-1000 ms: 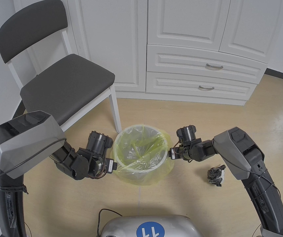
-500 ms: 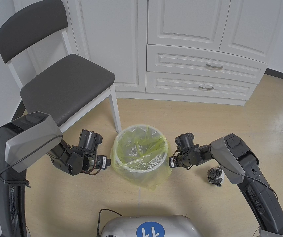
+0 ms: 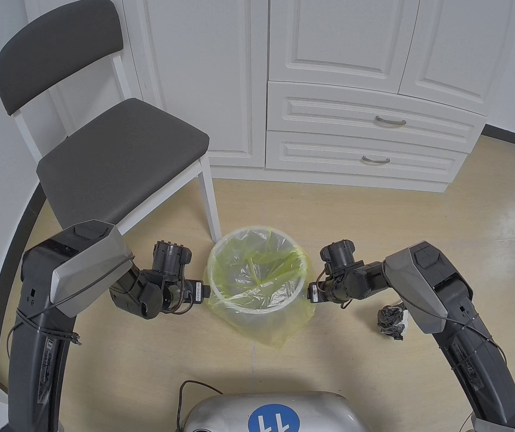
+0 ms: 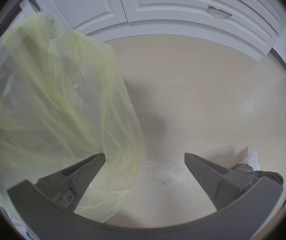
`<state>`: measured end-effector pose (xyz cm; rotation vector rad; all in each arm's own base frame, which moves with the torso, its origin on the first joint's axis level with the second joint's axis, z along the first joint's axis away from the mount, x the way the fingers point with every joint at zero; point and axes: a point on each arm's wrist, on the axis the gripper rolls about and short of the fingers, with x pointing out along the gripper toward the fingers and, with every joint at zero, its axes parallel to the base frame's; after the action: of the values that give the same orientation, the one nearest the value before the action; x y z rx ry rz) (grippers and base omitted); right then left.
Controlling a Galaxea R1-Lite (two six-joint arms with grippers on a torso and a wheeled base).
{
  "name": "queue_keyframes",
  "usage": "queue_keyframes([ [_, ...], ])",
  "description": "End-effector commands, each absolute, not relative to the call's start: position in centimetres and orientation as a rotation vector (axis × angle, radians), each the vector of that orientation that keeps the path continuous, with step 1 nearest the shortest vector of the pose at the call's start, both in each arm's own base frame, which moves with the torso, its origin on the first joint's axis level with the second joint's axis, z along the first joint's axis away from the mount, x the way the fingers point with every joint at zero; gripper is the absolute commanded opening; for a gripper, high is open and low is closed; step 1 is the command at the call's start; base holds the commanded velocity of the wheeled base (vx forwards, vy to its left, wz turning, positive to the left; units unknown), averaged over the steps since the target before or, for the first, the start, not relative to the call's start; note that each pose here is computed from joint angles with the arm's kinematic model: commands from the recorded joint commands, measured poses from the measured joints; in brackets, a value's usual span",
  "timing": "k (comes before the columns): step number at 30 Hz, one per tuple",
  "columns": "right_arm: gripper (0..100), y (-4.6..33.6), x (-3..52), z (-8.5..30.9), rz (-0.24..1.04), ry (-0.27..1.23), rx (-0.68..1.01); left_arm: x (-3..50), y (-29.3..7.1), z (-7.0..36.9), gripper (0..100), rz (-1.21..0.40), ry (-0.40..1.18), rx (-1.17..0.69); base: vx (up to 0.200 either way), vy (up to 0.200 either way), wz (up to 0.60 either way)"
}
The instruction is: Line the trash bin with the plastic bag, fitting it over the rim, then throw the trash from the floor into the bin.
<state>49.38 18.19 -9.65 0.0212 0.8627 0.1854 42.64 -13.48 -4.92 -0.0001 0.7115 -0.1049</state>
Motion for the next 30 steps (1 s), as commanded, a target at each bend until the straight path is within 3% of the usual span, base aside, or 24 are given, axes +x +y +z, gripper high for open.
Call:
queue_keyframes([
  [1, 100, 18.2, 49.5, -9.3, 0.17, 0.849, 0.024, 44.5, -12.1, -6.0, 100, -0.086, 0.771, 0.012, 0.0, 0.0, 0.0],
  [5, 100, 18.2, 49.5, -9.3, 0.165, 0.847, 0.022, 45.8, -11.9, -5.8, 100, -0.102, 0.787, -0.003, 0.0, 0.0, 0.0],
  [10, 100, 18.2, 49.5, -9.4, 0.163, 0.848, 0.021, 49.7, -10.1, -8.9, 100, -0.084, 0.748, 0.071, 0.0, 0.0, 0.0],
  [24, 100, 18.2, 49.4, -9.5, 0.164, 0.852, 0.019, 50.9, -10.8, -10.4, 100, -0.099, 0.775, 0.071, 0.0, 0.0, 0.0],
  [27, 100, 18.1, 49.6, -8.8, 0.165, 0.841, 0.017, 50.6, -10.8, -10.1, 100, -0.097, 0.779, 0.07, 0.0, 0.0, 0.0],
  [30, 100, 17.5, 49.6, -5.5, 0.166, 0.81, 0.034, 49.8, -10.7, -7.4, 100, -0.101, 0.77, 0.069, 0.0, 0.0, 0.0],
])
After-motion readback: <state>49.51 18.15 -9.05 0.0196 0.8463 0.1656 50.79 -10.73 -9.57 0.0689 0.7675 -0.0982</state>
